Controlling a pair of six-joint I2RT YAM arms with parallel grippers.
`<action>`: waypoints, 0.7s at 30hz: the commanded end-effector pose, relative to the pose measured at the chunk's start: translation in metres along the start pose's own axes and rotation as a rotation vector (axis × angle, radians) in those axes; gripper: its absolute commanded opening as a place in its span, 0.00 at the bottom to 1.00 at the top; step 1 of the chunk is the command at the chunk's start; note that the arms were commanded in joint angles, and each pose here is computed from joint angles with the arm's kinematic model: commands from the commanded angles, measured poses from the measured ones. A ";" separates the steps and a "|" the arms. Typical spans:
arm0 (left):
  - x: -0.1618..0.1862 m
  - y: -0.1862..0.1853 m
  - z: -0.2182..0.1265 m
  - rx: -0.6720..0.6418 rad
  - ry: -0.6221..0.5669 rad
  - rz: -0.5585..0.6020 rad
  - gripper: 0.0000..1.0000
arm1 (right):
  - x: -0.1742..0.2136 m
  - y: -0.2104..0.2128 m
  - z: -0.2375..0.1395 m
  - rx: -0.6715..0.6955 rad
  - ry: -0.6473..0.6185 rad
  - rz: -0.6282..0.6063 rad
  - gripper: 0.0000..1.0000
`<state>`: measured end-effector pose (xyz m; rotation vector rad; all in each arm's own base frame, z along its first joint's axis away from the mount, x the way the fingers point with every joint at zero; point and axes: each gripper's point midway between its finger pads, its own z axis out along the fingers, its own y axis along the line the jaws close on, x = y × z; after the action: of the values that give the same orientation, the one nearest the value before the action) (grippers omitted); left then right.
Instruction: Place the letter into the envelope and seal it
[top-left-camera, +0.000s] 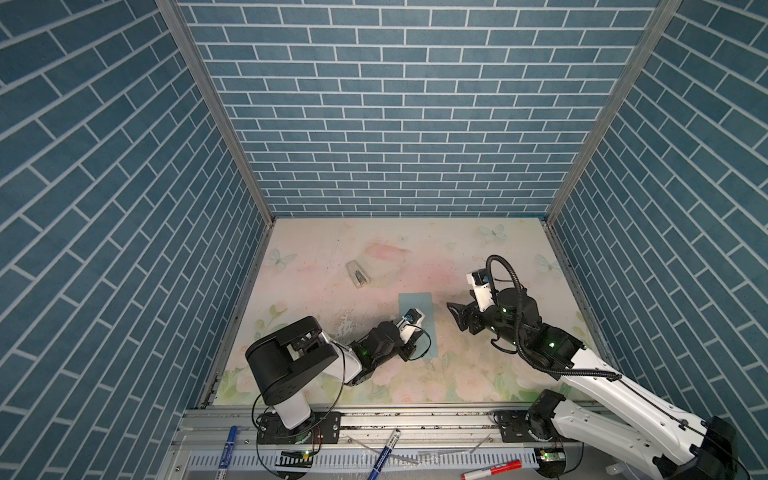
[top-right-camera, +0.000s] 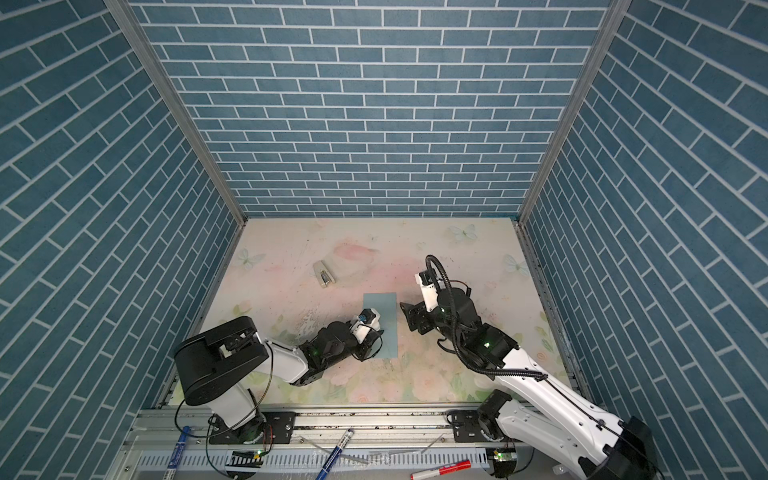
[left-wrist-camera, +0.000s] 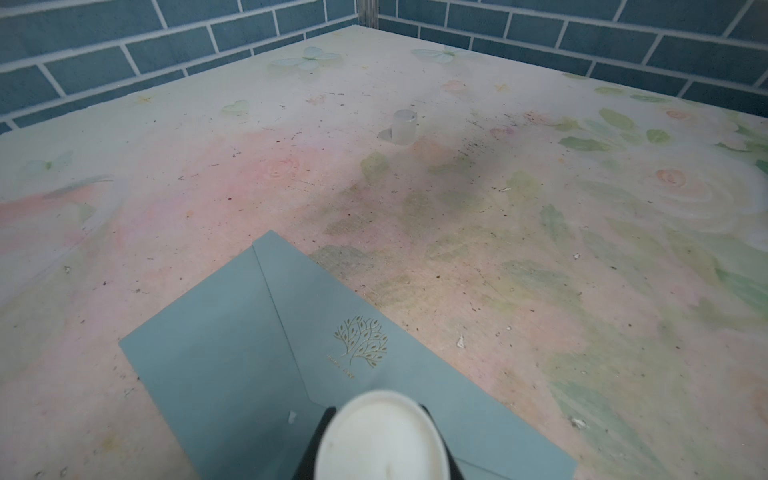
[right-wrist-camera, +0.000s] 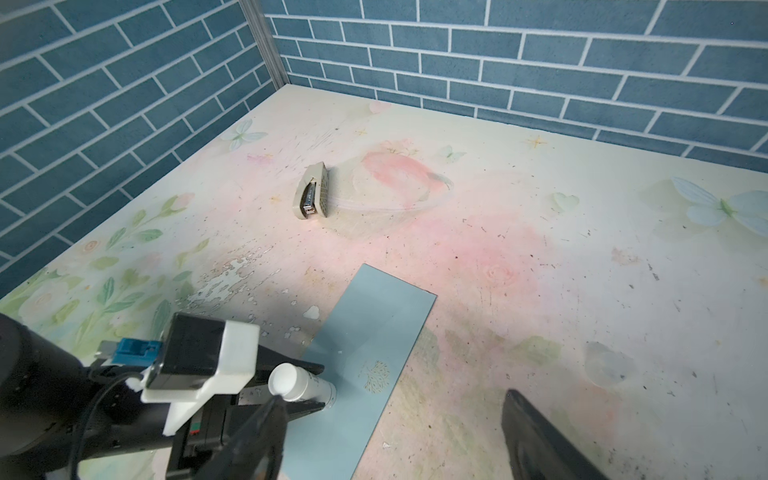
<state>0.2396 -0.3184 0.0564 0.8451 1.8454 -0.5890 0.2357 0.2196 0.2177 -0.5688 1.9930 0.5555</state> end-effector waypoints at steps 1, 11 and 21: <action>0.005 0.000 -0.002 -0.005 -0.001 0.001 0.13 | 0.011 0.009 0.005 -0.061 0.029 0.027 0.82; -0.025 -0.029 -0.018 0.175 0.012 0.020 0.00 | 0.015 0.046 -0.002 -0.280 0.061 -0.026 0.86; -0.075 -0.070 -0.072 0.493 0.070 0.070 0.00 | 0.006 0.077 -0.032 -0.471 0.053 -0.095 0.90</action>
<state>0.1901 -0.3427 0.1704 1.1230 1.6795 -0.9237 0.1785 0.2570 0.2205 -0.8903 1.9449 0.9099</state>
